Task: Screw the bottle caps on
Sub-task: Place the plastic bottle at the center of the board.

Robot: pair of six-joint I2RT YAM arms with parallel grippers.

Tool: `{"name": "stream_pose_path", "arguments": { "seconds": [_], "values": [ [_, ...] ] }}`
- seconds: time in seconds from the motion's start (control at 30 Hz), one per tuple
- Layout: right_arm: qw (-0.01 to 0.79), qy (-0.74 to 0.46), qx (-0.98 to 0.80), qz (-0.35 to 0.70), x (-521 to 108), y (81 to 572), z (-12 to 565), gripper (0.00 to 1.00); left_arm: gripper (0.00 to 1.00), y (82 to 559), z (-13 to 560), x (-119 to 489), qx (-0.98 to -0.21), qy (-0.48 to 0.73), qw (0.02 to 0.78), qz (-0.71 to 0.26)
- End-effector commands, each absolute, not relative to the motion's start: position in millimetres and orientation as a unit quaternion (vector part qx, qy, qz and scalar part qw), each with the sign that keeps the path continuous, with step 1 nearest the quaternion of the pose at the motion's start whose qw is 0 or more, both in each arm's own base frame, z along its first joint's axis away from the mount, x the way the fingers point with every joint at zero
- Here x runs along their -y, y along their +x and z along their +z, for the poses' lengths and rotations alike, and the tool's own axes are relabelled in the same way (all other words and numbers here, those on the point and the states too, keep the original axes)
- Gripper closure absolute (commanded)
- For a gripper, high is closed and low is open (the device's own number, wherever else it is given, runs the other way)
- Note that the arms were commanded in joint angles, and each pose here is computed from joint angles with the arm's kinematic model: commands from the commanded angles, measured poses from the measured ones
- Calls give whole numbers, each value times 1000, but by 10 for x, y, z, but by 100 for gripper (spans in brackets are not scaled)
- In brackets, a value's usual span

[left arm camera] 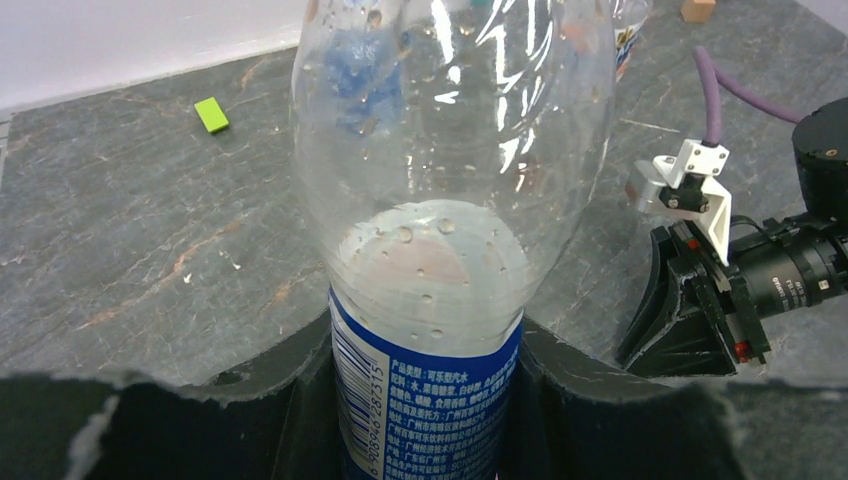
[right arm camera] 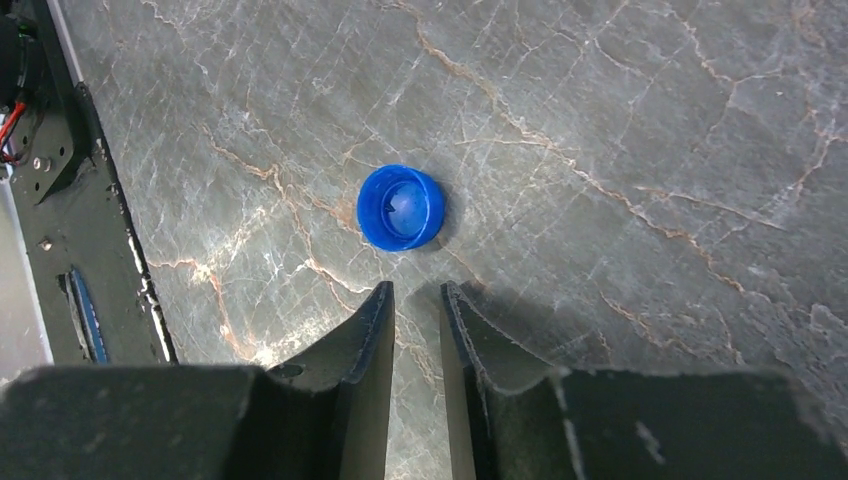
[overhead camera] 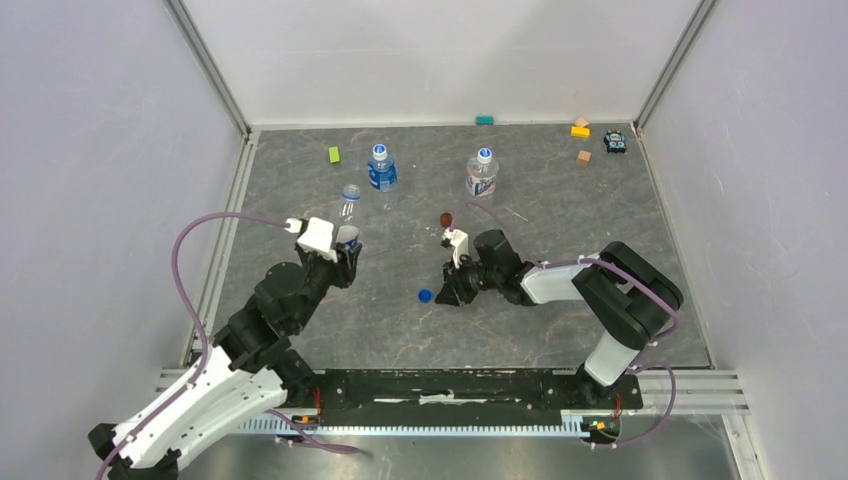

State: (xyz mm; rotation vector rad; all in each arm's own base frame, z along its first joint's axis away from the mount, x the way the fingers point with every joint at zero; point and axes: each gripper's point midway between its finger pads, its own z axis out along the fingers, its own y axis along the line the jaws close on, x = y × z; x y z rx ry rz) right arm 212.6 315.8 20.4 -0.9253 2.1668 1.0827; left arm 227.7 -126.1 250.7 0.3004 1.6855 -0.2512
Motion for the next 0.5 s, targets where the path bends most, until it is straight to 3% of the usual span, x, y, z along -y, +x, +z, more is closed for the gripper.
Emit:
{"name": "stream_pose_path", "arguments": {
  "seconds": [0.0, 0.47],
  "values": [
    [298, -350, -798, 390, -3133, 2206, 283, 72, 55, 2291, 2502, 1384, -748, 152, 634, -123],
    [371, -347, -790, 344, -2787, 2365, 646, 67, 51, 2319, 1365, 1982, -898, 173, 385, -125]
  ]
}}
